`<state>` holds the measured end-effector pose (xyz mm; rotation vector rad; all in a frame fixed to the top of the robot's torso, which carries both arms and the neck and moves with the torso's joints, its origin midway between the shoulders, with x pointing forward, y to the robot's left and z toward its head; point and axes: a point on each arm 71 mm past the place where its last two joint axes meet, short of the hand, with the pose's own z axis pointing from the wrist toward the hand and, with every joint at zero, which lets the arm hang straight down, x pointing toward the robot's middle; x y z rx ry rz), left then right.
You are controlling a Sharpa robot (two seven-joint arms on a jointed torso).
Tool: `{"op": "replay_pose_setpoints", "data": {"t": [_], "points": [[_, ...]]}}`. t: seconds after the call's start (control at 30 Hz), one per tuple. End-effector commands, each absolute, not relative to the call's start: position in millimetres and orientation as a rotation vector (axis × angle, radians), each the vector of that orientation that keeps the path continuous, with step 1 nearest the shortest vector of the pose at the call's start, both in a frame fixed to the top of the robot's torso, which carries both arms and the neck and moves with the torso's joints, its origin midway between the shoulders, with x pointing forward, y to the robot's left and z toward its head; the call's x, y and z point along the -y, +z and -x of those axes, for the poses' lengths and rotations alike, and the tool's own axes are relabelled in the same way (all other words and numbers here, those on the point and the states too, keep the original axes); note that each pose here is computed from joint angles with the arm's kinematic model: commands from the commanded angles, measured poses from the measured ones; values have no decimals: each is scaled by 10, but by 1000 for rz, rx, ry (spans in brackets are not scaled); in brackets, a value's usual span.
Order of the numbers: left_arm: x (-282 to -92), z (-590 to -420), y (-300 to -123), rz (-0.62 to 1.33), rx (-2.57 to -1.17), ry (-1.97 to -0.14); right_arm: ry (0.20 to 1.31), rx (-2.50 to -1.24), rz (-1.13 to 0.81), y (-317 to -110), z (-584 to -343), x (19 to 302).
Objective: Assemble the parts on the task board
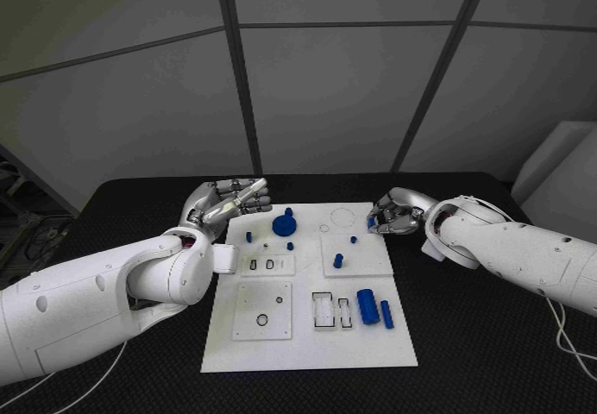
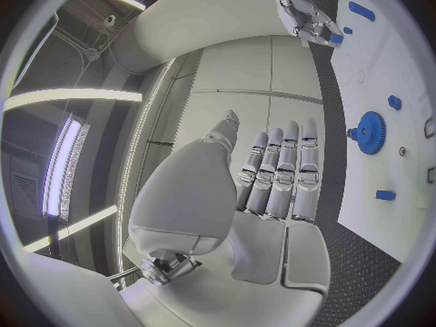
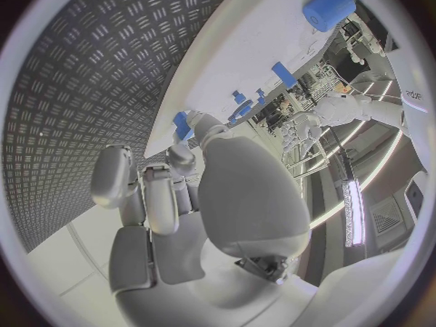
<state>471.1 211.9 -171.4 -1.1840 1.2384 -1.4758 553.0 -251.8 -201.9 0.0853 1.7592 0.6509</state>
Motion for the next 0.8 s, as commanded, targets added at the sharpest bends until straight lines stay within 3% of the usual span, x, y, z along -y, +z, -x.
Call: {"op": "replay_pose_setpoints", "data": {"t": [0.03,0.53,0.8], "points": [[-2104,-4711,-1695,1166,-1236,-1493,639,-1760,-77,-2016,-5535,2515],[-2116,-4709,-1695,1166,-1237,-1491,658,-1670,-132,-1897,-5420,2413],[-2169,-4727,-1704,1168,-1230,-1478,701,-1646,-138,-1738,-5227,2065]]}}
